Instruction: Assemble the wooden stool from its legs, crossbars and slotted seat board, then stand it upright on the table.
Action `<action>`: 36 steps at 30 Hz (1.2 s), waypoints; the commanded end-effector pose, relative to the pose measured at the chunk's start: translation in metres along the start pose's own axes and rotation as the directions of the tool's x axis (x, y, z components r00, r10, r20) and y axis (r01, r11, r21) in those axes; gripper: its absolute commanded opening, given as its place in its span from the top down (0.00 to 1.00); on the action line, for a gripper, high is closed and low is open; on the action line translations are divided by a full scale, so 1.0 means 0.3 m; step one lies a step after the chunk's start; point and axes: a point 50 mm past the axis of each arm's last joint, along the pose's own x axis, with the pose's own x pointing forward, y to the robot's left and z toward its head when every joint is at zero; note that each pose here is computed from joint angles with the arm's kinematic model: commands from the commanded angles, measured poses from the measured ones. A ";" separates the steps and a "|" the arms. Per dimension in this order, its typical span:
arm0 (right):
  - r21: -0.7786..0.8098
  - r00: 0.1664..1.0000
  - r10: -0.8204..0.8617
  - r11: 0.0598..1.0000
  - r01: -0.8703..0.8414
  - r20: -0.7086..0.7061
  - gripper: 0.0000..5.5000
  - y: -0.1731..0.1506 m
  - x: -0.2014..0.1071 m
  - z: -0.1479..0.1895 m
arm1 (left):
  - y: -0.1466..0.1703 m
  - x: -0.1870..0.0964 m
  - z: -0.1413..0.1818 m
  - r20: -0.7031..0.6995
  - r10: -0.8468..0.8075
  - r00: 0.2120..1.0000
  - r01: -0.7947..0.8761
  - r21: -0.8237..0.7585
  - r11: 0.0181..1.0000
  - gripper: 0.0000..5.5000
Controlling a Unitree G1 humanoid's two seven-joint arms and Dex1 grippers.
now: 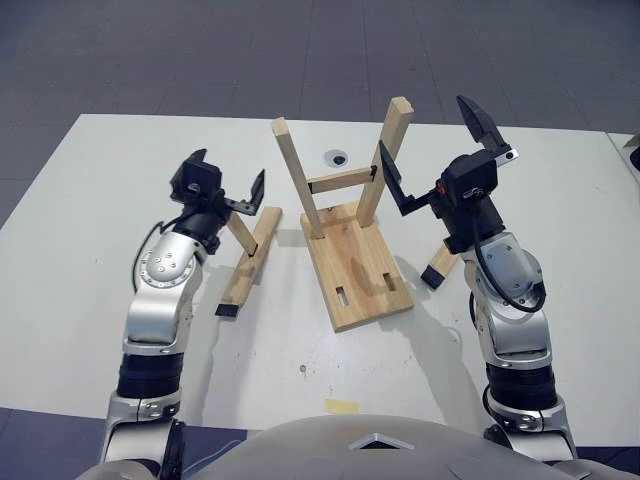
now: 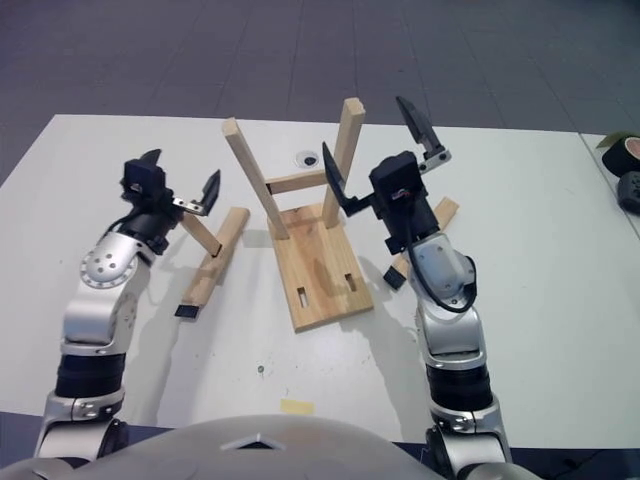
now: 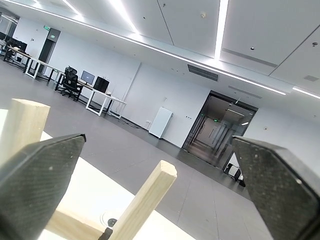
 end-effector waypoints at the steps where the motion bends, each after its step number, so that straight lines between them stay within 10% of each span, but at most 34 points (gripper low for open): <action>1: -0.013 1.000 -0.009 1.000 0.009 -0.012 0.02 0.018 -0.024 0.005 | -0.024 -0.097 0.101 -0.054 -0.136 0.989 0.137 0.011 0.991 0.02; 9: -0.020 0.998 -0.039 0.999 0.038 -0.058 0.02 0.055 -0.074 -0.004 | -0.034 -0.251 -0.178 -0.521 -0.253 0.815 0.275 -0.035 0.961 0.02; 27: 0.018 0.986 -0.126 0.991 0.129 -0.112 0.02 0.137 -0.107 0.004 | 0.123 -0.328 -0.539 -0.804 -0.348 0.483 0.313 -0.213 0.926 0.44; 36: 0.021 0.966 -0.195 0.979 0.201 -0.171 0.02 0.161 -0.139 0.000 | 0.223 -0.302 -0.559 -0.784 -0.368 0.500 0.354 -0.203 0.913 0.62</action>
